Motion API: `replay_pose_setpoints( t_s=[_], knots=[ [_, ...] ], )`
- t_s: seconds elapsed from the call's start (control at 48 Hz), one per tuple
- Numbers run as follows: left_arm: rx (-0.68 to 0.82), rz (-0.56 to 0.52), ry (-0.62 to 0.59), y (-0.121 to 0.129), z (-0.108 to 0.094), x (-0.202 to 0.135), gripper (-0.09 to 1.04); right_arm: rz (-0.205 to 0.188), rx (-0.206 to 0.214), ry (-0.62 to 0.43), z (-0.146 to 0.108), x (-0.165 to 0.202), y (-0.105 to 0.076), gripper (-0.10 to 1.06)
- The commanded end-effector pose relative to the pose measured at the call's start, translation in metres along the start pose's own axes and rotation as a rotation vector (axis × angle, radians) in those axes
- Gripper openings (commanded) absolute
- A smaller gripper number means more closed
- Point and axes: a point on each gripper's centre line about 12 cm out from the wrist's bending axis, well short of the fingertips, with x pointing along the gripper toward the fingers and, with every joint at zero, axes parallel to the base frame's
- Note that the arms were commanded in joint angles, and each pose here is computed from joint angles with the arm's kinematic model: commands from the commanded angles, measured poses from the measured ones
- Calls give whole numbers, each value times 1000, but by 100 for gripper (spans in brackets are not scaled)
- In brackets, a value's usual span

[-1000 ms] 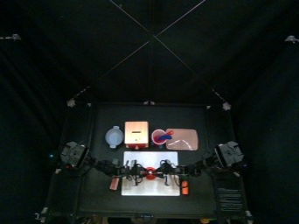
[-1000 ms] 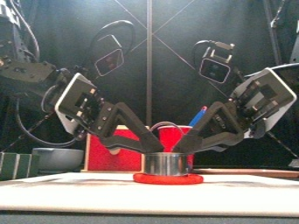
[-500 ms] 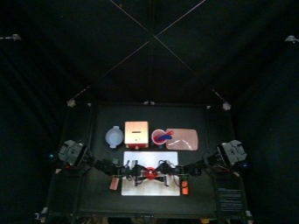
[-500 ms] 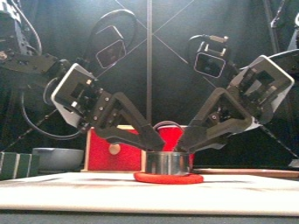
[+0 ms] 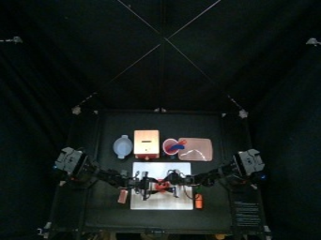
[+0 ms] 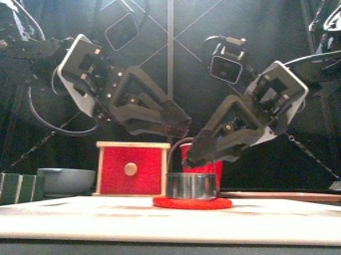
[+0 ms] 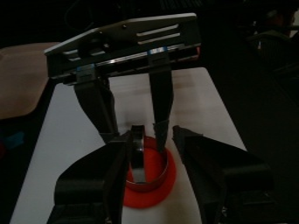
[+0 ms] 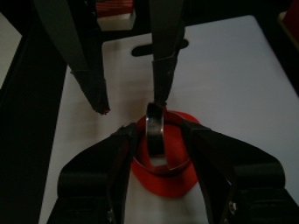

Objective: Get the cutter from the drawer then cut the dough then place the extra dough in the bowl
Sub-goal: Cut the dough

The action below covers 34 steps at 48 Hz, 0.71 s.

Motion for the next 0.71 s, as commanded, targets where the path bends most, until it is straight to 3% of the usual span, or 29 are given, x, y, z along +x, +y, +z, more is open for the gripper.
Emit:
replay_pose_setpoints(
  t_s=[0.021,0.229,0.479,0.708],
  knots=[
    [-10,11,-33,4,12,-6,80,14,3,-56,24,-9,2,82],
    [-6,14,-1,6,1,-13,74,23,12,3,34,-15,3,82],
    [-8,43,50,10,-20,-8,58,13,26,151,48,-16,-1,82],
    [-4,63,103,14,-39,1,52,21,-10,251,60,-12,1,82]
  ],
)
